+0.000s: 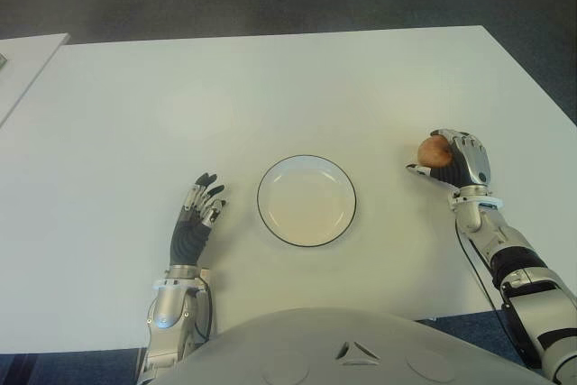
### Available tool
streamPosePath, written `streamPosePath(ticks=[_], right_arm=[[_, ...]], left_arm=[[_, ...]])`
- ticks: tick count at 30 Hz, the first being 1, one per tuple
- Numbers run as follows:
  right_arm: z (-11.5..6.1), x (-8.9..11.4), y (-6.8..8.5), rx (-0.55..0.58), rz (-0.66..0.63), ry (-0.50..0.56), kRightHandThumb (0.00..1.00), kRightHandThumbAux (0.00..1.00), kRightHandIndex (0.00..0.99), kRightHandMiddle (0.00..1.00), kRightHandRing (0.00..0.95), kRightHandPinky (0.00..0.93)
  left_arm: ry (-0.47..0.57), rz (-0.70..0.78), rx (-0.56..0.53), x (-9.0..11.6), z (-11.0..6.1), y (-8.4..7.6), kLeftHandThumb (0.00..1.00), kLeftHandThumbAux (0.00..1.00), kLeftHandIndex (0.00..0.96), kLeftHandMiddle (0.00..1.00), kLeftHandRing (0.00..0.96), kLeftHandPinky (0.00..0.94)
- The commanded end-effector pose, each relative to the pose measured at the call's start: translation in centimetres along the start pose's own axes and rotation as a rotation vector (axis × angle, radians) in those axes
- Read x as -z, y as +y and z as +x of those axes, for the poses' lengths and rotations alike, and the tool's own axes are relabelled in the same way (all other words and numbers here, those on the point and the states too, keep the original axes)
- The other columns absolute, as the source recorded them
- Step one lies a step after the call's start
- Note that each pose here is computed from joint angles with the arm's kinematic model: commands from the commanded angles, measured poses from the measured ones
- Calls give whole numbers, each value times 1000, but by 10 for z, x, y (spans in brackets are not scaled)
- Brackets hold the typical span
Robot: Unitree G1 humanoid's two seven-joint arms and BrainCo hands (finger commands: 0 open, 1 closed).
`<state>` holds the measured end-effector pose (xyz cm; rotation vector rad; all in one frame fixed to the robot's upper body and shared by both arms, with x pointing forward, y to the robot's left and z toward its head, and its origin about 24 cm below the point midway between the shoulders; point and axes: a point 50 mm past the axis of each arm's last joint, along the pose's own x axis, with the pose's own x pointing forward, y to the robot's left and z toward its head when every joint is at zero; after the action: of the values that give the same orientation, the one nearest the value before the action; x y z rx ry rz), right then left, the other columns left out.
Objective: Put the apples into the plate.
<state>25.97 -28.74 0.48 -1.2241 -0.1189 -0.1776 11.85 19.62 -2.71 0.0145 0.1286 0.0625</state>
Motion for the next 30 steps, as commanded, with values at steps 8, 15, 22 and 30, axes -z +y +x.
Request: streamPosePath(ticks=[8, 15, 22, 30], right_arm=[[-8, -3, 7, -30, 48, 1, 751, 706, 441, 884, 873, 859], [-8, -5, 5, -27, 53, -14, 751, 706, 441, 887, 877, 863], [-5, -12, 1, -15, 59, -54, 751, 706, 441, 887, 880, 865], [13, -30, -19, 43, 72, -156, 751, 706, 441, 888, 884, 869]], left_arm=[[109, -2, 8, 16, -11, 2, 172, 499, 72, 112, 179, 253], [111, -4, 5, 17, -12, 2, 172, 503, 76, 114, 184, 262], [110, -1, 9, 17, -12, 2, 160, 508, 76, 114, 180, 253], [107, -6, 12, 17, -11, 1, 162, 514, 75, 114, 184, 261]])
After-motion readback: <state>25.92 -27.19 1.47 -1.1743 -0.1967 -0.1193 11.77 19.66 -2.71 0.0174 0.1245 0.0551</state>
